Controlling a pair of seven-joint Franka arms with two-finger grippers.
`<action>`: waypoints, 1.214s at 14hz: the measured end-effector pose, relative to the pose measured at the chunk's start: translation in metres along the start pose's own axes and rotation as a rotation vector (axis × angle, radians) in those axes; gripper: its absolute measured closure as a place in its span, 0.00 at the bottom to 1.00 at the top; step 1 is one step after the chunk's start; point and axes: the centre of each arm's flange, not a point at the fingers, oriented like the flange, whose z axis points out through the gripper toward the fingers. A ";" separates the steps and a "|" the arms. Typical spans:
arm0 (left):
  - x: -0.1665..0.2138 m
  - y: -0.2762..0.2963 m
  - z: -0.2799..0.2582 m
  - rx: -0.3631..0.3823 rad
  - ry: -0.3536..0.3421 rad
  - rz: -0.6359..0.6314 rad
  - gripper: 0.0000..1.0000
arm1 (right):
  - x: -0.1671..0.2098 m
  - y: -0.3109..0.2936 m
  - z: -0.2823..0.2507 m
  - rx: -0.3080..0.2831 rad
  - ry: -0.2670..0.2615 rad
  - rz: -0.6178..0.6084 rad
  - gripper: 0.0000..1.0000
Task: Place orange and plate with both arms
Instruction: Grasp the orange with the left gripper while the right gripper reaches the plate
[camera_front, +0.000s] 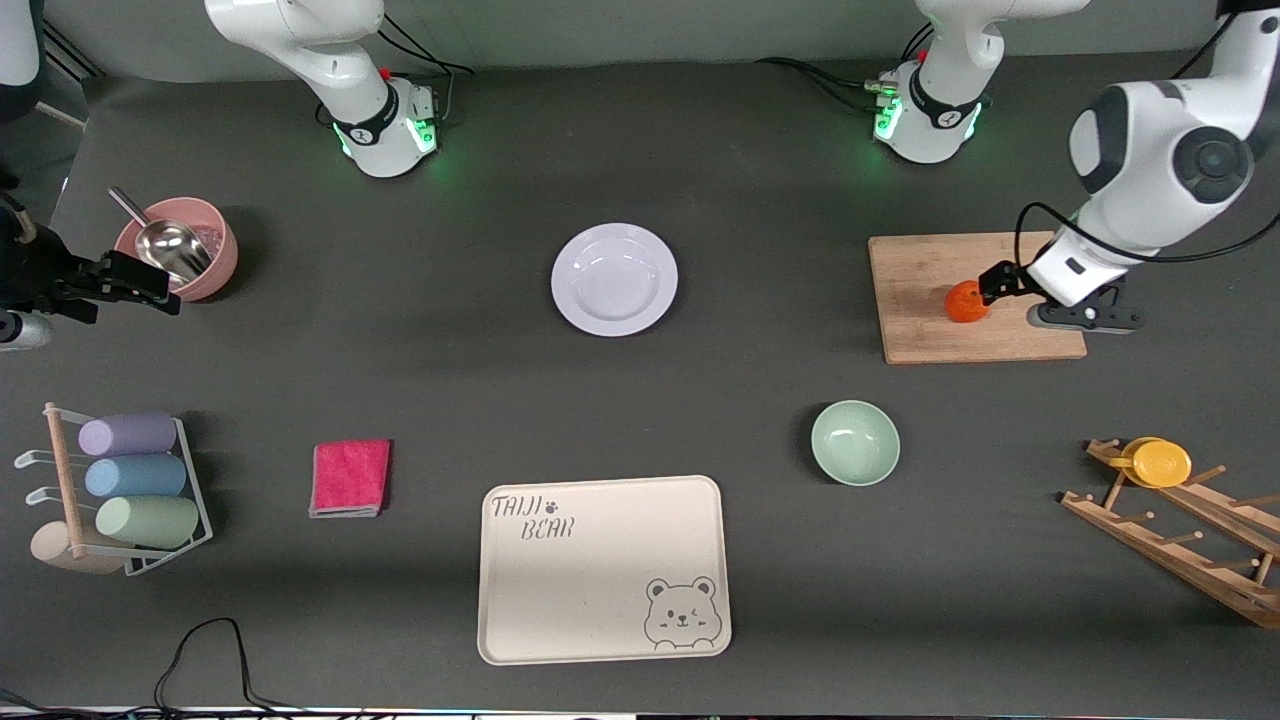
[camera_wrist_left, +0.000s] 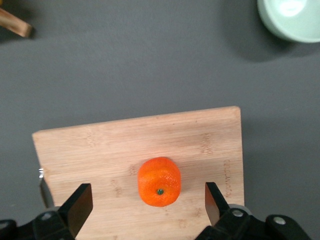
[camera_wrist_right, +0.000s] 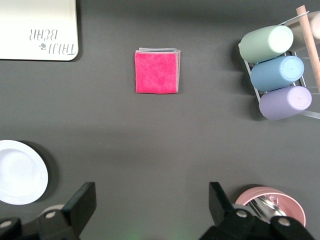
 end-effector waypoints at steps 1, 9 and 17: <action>-0.007 0.001 0.015 0.001 0.008 -0.006 0.00 | -0.003 0.000 -0.003 0.000 0.003 0.000 0.00; -0.035 0.003 0.105 0.002 -0.004 -0.022 0.00 | -0.091 -0.052 -0.013 0.018 0.048 0.038 0.00; -0.042 0.003 0.123 0.002 -0.020 -0.025 0.32 | -0.133 -0.056 0.034 0.069 0.019 0.041 0.00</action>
